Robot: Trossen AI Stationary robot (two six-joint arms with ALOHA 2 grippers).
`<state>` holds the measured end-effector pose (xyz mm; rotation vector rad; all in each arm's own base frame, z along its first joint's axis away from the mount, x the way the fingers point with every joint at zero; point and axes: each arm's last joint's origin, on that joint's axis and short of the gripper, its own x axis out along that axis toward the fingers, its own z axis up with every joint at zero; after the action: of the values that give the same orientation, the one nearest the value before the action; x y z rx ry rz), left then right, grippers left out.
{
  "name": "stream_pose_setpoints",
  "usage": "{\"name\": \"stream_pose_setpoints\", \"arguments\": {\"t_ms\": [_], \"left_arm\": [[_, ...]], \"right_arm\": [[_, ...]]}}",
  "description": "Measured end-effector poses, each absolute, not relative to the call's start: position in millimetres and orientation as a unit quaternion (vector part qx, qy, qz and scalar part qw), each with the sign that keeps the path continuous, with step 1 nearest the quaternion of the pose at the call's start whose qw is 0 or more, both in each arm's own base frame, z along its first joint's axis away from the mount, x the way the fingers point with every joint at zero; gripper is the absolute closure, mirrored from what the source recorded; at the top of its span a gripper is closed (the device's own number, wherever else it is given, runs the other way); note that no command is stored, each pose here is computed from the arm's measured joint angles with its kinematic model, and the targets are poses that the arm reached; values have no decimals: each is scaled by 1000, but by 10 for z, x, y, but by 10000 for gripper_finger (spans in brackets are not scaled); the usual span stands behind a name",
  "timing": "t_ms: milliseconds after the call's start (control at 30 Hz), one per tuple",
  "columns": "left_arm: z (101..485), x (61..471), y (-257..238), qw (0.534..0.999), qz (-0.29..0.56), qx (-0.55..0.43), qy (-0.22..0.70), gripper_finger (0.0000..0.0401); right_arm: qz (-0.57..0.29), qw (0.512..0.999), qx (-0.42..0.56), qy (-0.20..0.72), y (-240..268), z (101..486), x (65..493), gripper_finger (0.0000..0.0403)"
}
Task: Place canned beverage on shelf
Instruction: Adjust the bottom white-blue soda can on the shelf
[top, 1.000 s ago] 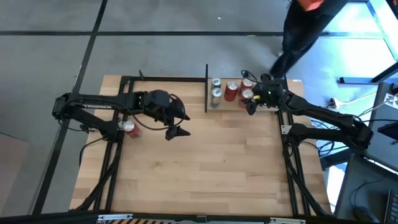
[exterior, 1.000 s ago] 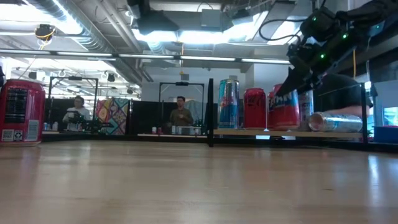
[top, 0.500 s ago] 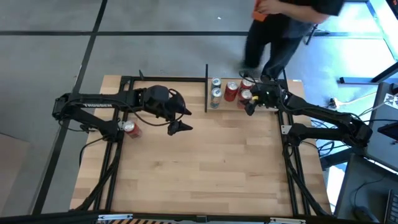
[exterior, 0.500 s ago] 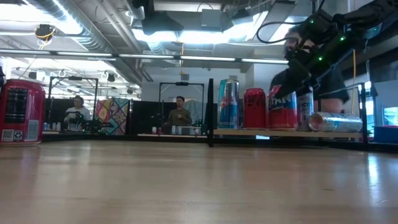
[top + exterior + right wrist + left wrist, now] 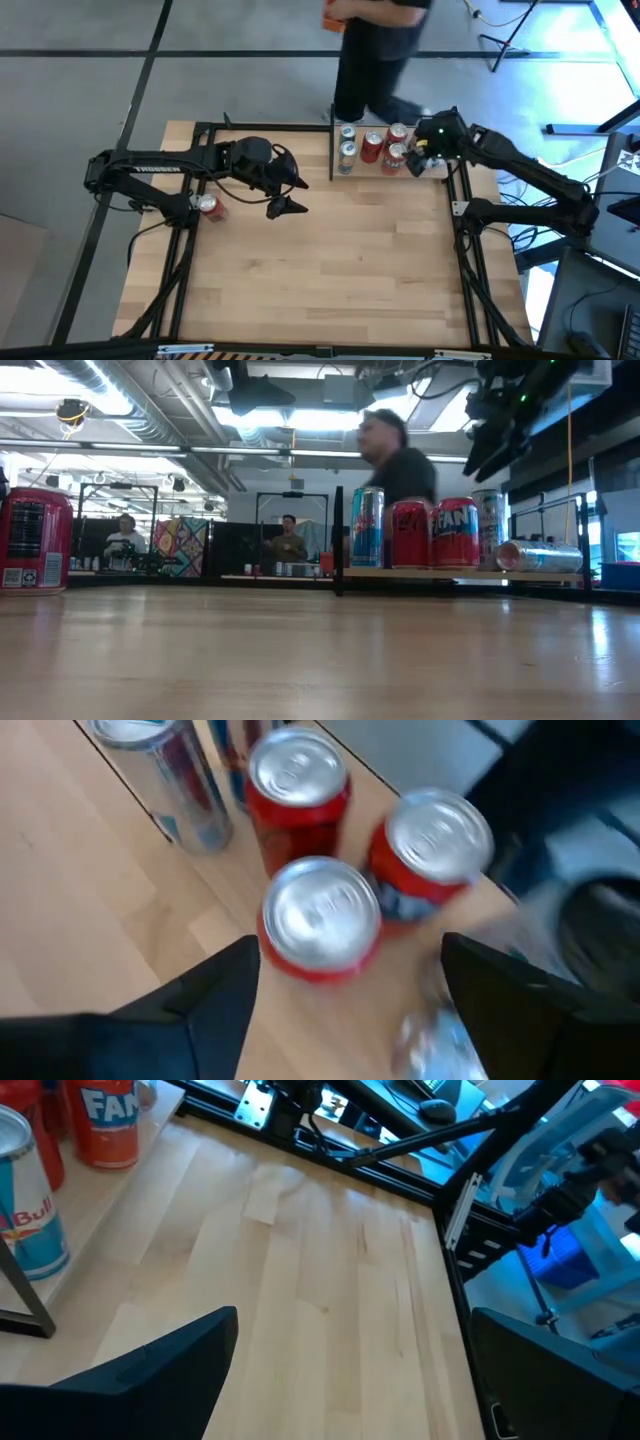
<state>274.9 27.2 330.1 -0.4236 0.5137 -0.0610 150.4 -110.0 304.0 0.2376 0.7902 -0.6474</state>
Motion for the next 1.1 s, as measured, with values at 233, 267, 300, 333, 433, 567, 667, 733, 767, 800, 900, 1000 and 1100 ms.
{"name": "stream_pose_setpoints", "arguments": {"t_ms": [233,267,300,333,433,567,667,733,767,800,900,1000,1100], "left_arm": [[3301,2749,269,949,-37,-184,252,6],[3301,2749,269,950,-38,-183,252,6],[3301,2749,269,950,-38,-183,252,6],[3301,2749,269,950,-38,-183,252,6],[3299,2749,269,950,-38,-183,252,6],[3299,2749,269,949,-38,-183,252,6],[3299,2749,269,949,-38,-183,252,6],[3299,2749,269,949,-38,-183,252,6],[3299,2749,269,949,-38,-183,252,6],[3299,2749,269,949,-38,-183,252,6],[3300,2750,269,950,-38,-183,252,6],[3302,2751,270,950,-37,-183,251,6],[3301,2752,268,950,-37,-183,251,6]], "right_arm": [[-368,806,188,423,-1031,3050,1369,121],[-381,793,192,435,-1028,2989,1351,126],[-392,781,195,446,-1024,2931,1336,131],[-401,771,197,454,-1026,2882,1330,137],[-442,741,197,466,-1054,2766,1329,157],[-487,718,179,464,-1124,2668,1379,181],[-503,700,172,477,-1173,2575,1429,195],[-512,686,162,491,-1205,2504,1458,203],[-517,677,156,500,-1217,2468,1467,208],[-521,671,150,506,-1226,2438,1472,212],[-529,658,141,517,-1246,2372,1487,224],[-534,654,136,518,-1262,2353,1503,235],[-542,653,135,511,-1288,2358,1496,242]]}}
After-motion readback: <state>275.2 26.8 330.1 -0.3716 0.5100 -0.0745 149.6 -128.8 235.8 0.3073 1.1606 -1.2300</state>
